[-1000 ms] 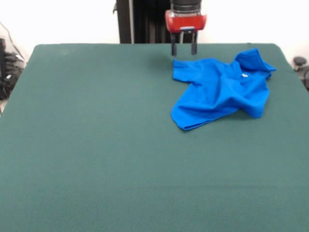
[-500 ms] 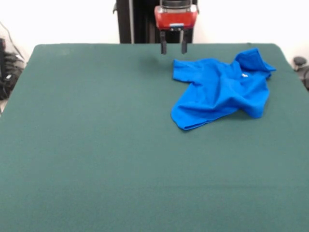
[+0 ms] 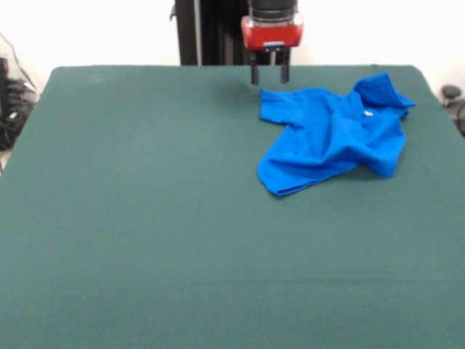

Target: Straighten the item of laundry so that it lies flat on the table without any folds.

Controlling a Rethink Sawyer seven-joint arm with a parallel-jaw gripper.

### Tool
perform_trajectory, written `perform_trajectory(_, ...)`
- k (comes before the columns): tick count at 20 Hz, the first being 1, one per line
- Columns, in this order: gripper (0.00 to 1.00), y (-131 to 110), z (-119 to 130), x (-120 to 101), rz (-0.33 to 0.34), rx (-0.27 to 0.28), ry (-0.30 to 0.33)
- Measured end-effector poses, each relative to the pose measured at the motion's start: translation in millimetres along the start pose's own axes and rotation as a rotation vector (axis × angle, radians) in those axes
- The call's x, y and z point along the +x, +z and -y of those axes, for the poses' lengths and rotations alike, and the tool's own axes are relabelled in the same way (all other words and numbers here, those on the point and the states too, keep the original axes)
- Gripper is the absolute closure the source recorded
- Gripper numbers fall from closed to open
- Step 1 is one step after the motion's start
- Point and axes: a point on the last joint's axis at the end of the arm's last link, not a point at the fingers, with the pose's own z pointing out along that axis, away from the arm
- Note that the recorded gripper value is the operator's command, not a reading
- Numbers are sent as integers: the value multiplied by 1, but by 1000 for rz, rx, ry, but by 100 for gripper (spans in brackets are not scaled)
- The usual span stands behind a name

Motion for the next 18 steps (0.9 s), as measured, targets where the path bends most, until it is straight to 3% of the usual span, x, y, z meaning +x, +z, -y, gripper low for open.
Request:
perform_trajectory(8, 0, 17, -17, 1, -23, 3, -6)
perform_trajectory(18, 0, 27, -22, 9, -54, 1, 5)
